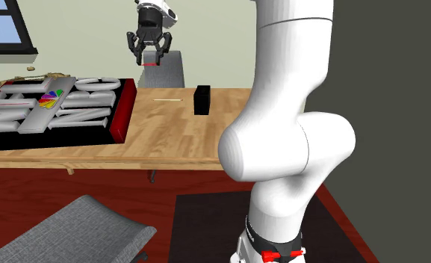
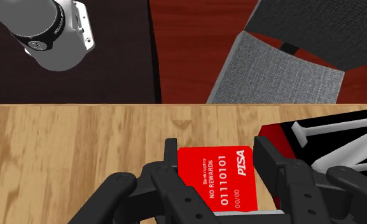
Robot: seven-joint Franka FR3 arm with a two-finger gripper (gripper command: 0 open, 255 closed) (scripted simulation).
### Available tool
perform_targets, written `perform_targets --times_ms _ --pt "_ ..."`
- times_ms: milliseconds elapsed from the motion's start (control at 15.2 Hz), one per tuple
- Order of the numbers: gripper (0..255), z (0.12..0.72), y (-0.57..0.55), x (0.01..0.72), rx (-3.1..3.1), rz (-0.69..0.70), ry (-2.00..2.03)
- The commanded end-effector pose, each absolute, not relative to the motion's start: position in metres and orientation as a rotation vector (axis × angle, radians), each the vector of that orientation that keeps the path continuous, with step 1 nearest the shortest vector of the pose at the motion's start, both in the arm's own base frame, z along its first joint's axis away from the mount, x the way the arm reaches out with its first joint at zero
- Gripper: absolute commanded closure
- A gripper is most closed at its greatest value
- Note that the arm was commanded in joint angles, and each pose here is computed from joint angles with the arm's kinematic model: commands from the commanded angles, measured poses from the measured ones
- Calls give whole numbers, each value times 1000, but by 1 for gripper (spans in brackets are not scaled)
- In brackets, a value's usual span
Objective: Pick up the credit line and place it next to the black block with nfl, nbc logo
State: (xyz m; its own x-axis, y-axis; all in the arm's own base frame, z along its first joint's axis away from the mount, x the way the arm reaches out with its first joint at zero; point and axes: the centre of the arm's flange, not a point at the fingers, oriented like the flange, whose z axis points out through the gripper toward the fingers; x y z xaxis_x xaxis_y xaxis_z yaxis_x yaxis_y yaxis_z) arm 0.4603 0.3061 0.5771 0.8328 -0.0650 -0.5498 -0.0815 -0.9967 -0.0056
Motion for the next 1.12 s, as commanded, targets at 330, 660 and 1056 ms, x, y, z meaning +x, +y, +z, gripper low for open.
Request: perform_targets --times_ms 330,660,1056 --pt "255 546 318 465 -2979 893 122" --pt "255 519 318 465 -2979 893 122" --pt "255 487 318 465 -2979 893 122"
